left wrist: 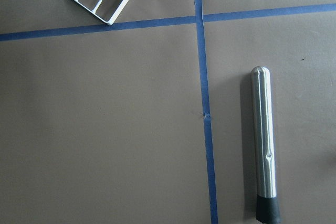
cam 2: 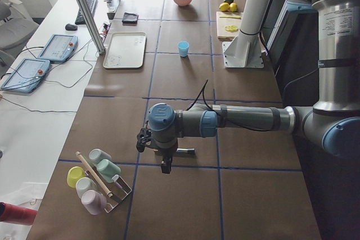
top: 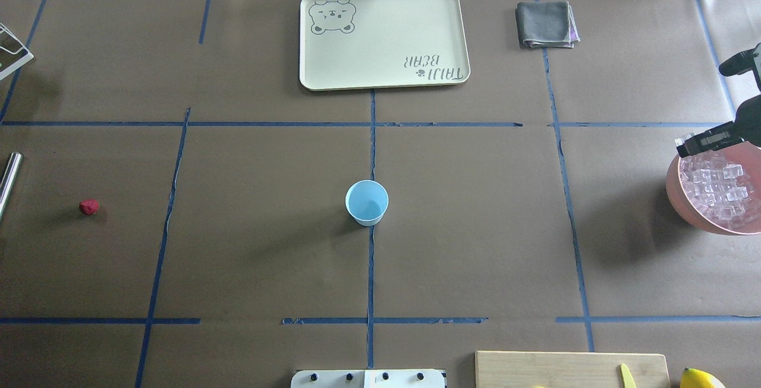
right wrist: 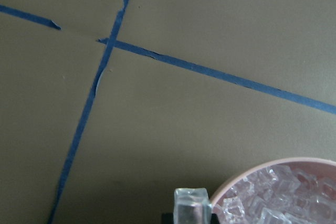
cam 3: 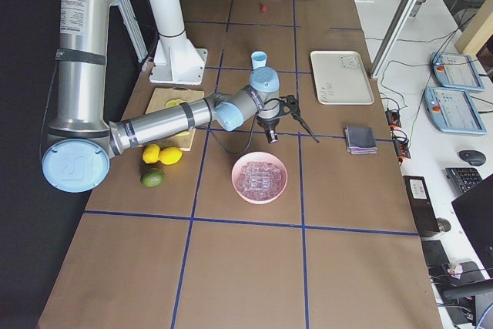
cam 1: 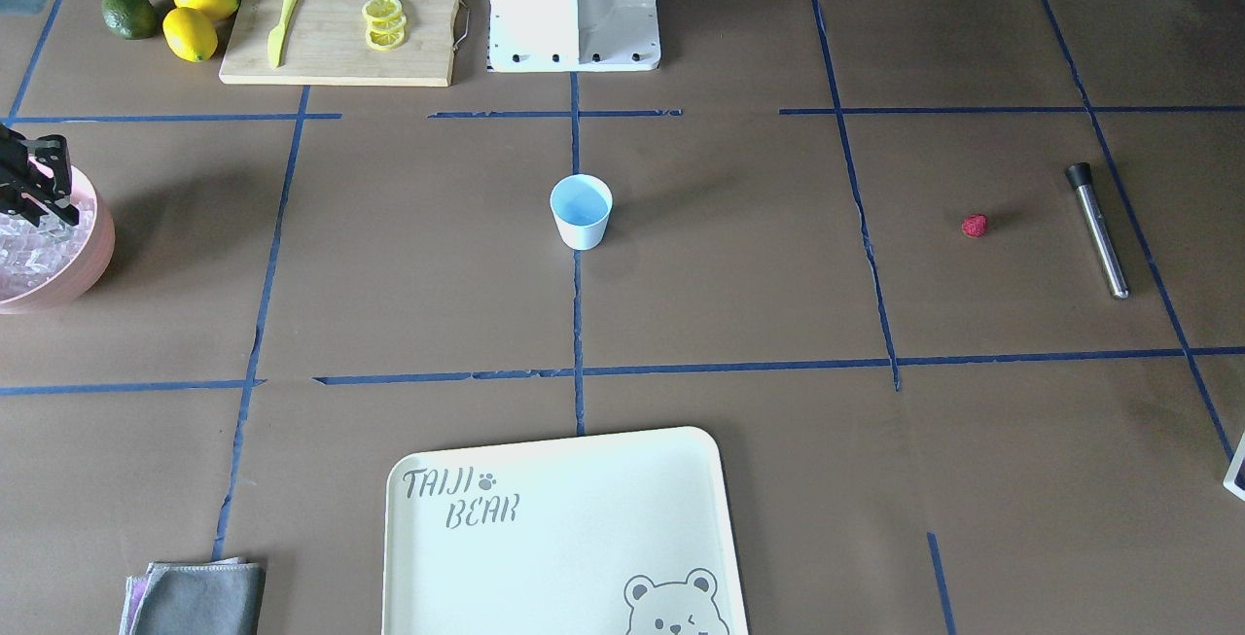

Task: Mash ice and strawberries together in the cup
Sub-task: 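Carry the ice cube with the right gripper over the blue cup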

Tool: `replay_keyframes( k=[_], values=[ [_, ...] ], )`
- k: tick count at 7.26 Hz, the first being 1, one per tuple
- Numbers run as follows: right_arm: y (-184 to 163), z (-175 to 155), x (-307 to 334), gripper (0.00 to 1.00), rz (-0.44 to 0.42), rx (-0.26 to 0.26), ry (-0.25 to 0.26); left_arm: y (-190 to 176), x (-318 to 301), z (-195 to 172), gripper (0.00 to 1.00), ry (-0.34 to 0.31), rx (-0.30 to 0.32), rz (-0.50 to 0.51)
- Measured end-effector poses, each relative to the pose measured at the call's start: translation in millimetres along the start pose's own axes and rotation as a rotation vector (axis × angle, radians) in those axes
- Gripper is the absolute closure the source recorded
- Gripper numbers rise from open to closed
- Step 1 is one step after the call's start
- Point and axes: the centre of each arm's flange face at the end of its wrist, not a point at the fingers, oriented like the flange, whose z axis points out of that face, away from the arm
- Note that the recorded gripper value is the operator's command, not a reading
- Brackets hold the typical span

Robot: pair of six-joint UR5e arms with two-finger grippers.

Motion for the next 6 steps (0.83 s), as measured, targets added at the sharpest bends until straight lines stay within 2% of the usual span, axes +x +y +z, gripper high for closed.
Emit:
replay_keyframes(
  k=[1, 2, 4, 6],
  values=[
    [-26, 0, -45, 1.00, 0.051, 0.019, -0.034, 0, 1, -1, 0.00, 0.000, 0.001, 0.001],
    [-50, 3, -96, 1.00, 0.088, 0.014, -0.051, 0, 1, -1, 0.00, 0.001, 0.001, 0.001],
    [-89, 9, -219, 1.00, 0.134, -0.022, -0.013, 0, 1, -1, 0.00, 0.001, 0.002, 0.003],
    [-87, 25, -338, 1.00, 0.186, -0.029, 0.010, 0, 2, -1, 0.00, 0.001, 0.003, 0.003]
  ],
)
